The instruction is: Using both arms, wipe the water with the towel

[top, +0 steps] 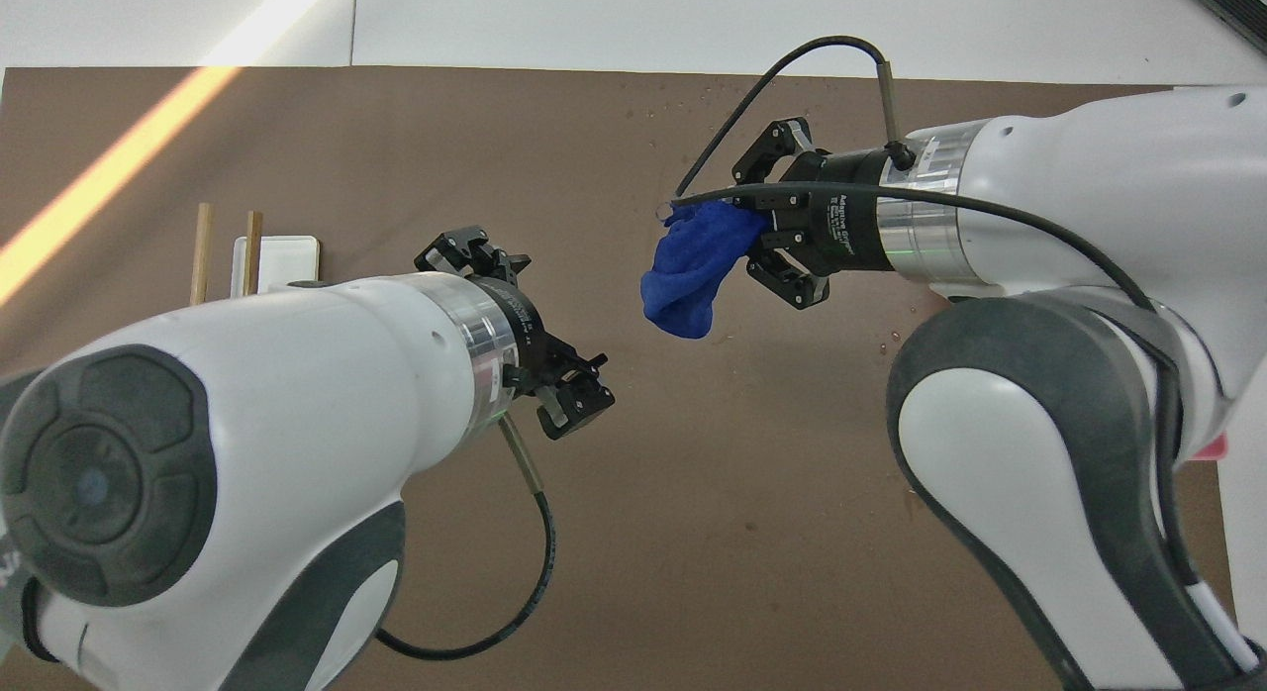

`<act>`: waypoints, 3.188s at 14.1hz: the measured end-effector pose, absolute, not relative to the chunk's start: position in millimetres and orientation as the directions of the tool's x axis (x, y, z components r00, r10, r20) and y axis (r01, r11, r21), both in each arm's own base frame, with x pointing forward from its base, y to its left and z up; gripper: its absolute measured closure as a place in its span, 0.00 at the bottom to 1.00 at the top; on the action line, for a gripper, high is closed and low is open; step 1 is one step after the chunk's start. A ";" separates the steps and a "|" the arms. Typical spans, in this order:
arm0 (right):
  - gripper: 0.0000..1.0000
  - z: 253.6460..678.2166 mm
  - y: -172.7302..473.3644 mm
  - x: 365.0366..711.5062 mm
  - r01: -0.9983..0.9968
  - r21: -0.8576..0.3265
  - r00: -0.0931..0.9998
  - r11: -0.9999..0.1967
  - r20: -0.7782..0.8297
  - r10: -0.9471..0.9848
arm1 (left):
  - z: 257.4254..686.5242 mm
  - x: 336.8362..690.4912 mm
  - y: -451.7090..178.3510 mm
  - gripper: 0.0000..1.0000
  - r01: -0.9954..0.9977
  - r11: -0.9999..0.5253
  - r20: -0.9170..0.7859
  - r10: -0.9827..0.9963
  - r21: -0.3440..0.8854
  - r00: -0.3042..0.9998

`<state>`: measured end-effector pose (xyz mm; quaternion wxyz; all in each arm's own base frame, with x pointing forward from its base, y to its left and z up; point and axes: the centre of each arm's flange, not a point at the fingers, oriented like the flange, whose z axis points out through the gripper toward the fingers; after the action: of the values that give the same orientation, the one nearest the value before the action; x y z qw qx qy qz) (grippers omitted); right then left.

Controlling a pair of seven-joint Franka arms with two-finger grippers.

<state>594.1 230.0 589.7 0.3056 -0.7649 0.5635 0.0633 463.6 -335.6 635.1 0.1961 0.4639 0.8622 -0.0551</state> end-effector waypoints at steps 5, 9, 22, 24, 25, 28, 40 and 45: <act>0.85 512.1 206.0 667.3 -0.863 -0.474 0.375 -0.178 -0.362 -0.854 | 607.7 490.2 -261.8 0.00 0.841 0.529 -0.261 0.832 0.113 -0.489; 0.85 463.8 197.3 716.4 -0.798 -0.567 0.418 -0.206 -0.273 -0.867 | 604.9 506.5 -199.6 0.00 0.911 0.392 -0.172 0.913 0.127 -0.369; 0.85 301.9 217.3 693.4 -0.818 -0.469 0.465 -0.332 -0.199 -0.863 | 596.0 499.3 -45.2 0.00 0.817 -0.576 -0.067 0.817 -0.036 0.573; 0.85 288.4 215.0 674.9 -0.842 -0.409 0.465 -0.351 -0.221 -0.857 | 597.6 497.3 -15.8 0.00 0.776 -0.630 -0.078 0.776 -0.037 0.626; 0.85 283.0 213.5 663.9 -0.852 -0.376 0.469 -0.366 -0.233 -0.852 | 597.6 497.5 -8.4 0.00 0.767 -0.640 -0.079 0.767 -0.035 0.637; 0.85 278.7 211.4 628.3 -0.843 -0.308 0.520 -0.442 -0.252 -0.816 | 597.6 497.5 -6.8 0.00 0.721 -0.692 -0.081 0.721 -0.030 0.688; 0.85 305.4 200.7 452.2 -0.793 -0.114 0.595 -0.598 -0.354 -0.722 | 597.5 497.7 -10.5 0.00 0.551 -0.834 -0.067 0.552 -0.039 0.831; 0.85 392.5 170.4 471.0 -0.772 -0.164 0.627 -0.614 -0.347 -0.697 | 599.5 500.7 -11.4 0.00 0.519 -0.854 -0.045 0.519 -0.023 0.853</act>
<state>471.0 170.4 392.5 0.1502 -0.8894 0.4131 0.1251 500.7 -11.4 599.5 -0.0051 0.9626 0.2697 -0.0250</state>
